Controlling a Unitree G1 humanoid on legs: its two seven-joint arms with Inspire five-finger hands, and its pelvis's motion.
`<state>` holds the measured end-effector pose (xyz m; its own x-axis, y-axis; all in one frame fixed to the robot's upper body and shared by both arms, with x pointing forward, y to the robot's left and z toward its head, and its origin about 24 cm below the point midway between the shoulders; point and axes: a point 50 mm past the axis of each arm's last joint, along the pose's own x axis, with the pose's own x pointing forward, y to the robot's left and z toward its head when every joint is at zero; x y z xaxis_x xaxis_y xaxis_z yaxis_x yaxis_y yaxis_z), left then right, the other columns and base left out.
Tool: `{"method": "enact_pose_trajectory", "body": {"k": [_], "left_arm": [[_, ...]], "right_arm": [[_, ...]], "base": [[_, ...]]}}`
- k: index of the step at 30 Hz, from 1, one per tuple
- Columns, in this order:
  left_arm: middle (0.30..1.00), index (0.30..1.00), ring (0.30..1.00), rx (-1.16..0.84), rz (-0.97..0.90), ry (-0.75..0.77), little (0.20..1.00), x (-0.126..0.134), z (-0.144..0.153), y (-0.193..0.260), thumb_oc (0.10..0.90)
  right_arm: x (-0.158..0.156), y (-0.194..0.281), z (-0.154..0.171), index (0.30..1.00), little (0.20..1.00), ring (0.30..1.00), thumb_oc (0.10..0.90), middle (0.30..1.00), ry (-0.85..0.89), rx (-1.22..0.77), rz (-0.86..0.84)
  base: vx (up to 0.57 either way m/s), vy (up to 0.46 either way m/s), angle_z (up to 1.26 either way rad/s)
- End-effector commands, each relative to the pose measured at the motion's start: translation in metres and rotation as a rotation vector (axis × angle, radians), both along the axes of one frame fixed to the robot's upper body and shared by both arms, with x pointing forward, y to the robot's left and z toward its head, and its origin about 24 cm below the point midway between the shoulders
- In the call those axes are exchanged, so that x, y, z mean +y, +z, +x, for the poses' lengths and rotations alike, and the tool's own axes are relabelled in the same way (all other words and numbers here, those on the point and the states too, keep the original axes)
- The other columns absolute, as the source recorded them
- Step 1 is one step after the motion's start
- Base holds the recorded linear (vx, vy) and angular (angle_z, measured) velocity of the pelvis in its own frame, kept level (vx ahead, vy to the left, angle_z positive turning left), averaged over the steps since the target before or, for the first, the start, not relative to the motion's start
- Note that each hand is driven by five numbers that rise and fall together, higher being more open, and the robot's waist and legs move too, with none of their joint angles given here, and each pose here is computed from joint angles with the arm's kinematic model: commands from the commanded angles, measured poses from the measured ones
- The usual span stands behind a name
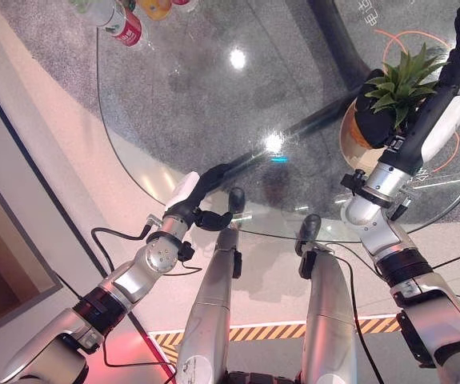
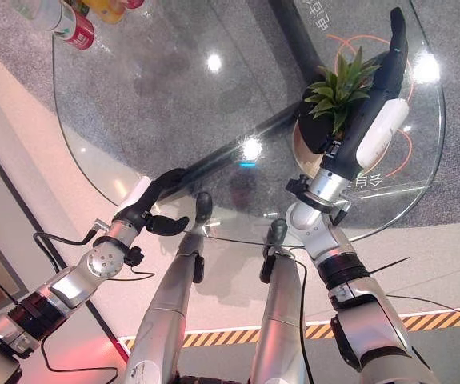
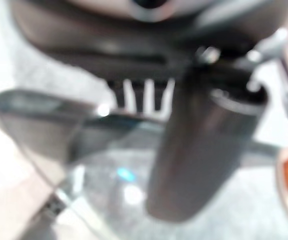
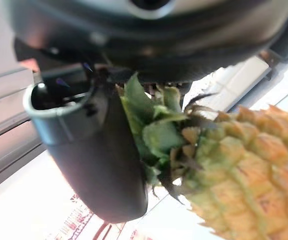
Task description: Pick up the fruit to the plate
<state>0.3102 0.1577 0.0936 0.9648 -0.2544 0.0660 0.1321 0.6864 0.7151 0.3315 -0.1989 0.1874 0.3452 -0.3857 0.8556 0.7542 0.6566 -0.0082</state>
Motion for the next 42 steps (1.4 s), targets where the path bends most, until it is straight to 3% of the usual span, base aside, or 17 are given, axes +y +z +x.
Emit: {"method": "enact_pose_trajectory", "body": {"k": [1, 25, 42], "left_arm": [[0.900, 0.900, 0.900, -0.114, -0.039, -0.048, 0.900, -0.006, -0.007, 0.020, 0.800], [0.900, 0.900, 0.900, -0.123, -0.056, -0.030, 0.900, 0.010, -0.018, 0.022, 0.800], [0.900, 0.900, 0.900, -0.131, -0.043, -0.026, 0.900, 0.018, -0.020, 0.029, 0.800]], "right_arm": [[-0.013, 0.025, -0.014, 0.900, 0.900, 0.900, 0.800, 0.900, -0.042, -0.172, -0.002], [-0.017, 0.012, -0.032, 0.900, 0.900, 0.900, 0.800, 0.900, -0.166, -0.109, -0.123], [0.008, 0.023, -0.037, 0.900, 0.900, 0.900, 0.800, 0.900, -0.121, -0.075, -0.546]], "base": [[0.00, 0.000, 0.00], [0.00, 0.001, -0.01], [0.00, -0.004, 0.03]]}}
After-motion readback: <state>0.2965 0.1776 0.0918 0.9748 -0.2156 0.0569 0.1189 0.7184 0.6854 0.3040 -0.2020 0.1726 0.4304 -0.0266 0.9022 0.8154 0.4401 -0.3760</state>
